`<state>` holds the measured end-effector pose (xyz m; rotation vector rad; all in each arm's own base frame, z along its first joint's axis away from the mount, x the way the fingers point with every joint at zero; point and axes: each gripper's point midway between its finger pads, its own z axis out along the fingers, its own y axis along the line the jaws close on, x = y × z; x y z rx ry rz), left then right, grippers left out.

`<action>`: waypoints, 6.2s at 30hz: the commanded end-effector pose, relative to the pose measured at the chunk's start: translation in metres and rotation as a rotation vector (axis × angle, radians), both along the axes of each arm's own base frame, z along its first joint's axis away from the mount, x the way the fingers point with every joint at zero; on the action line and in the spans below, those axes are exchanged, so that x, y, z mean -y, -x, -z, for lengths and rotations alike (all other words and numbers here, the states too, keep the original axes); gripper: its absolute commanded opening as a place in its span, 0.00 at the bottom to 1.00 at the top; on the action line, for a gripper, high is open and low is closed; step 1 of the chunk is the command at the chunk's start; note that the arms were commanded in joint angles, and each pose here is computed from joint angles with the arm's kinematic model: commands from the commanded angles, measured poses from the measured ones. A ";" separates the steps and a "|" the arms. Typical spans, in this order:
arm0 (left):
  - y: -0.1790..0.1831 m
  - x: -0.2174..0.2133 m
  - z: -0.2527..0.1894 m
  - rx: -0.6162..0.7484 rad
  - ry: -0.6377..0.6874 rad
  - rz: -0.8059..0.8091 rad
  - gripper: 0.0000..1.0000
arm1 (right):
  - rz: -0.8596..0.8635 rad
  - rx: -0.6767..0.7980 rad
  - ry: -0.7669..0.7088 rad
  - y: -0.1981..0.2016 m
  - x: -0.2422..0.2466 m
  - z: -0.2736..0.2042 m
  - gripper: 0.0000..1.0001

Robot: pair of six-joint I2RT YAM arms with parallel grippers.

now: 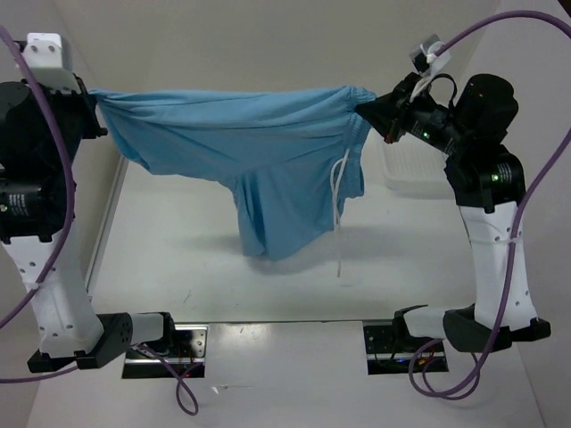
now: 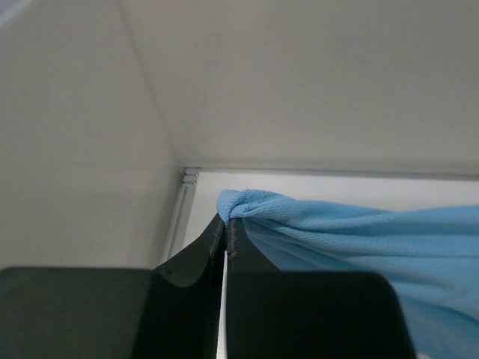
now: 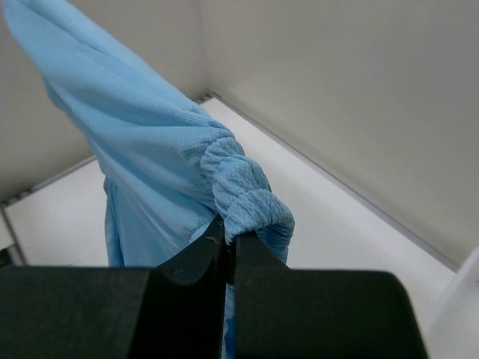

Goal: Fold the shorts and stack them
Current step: Flatten the shorts out

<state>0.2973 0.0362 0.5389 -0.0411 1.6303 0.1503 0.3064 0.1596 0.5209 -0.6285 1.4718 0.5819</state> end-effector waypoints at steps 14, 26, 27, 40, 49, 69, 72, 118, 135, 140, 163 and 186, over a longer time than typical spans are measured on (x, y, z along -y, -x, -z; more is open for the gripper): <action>-0.115 0.022 0.081 -0.241 0.082 0.255 0.00 | -0.030 -0.389 -0.220 -0.031 -0.021 0.126 0.00; -0.235 0.032 0.326 -0.732 0.197 0.286 0.00 | 0.331 -0.630 -0.190 -0.155 0.011 0.299 0.00; -0.242 0.036 0.334 -0.738 0.194 0.295 0.00 | 0.358 -0.668 -0.187 -0.167 0.012 0.317 0.00; -0.315 0.041 0.345 -0.626 0.156 0.309 0.00 | 0.559 -0.663 -0.132 -0.272 0.042 0.363 0.00; -0.365 0.062 0.386 -0.563 0.109 0.313 0.51 | 0.797 -0.627 -0.093 -0.314 0.073 0.382 0.61; -0.291 0.056 0.437 -0.850 0.161 0.284 0.38 | 0.541 -0.733 0.186 -0.185 0.047 0.392 0.43; -0.289 0.077 0.453 -0.879 0.156 0.324 0.57 | 0.502 -0.811 0.239 -0.161 0.044 0.422 0.54; -0.139 0.058 0.504 -1.100 0.149 0.233 0.00 | 0.328 -0.957 0.514 -0.051 0.066 0.456 0.00; -0.099 0.071 0.396 -0.925 0.135 0.288 0.80 | 0.246 -0.904 0.530 -0.026 0.052 0.453 0.44; -0.042 0.188 0.404 -1.047 0.057 0.622 0.80 | 0.250 -0.879 0.519 -0.028 0.051 0.463 0.44; -0.016 0.271 0.496 -1.105 -0.232 0.729 0.76 | 0.275 -0.840 0.491 -0.023 0.054 0.468 0.44; -0.026 0.231 0.503 -1.175 -0.206 0.617 0.00 | 0.257 -0.828 0.539 -0.015 0.059 0.483 0.00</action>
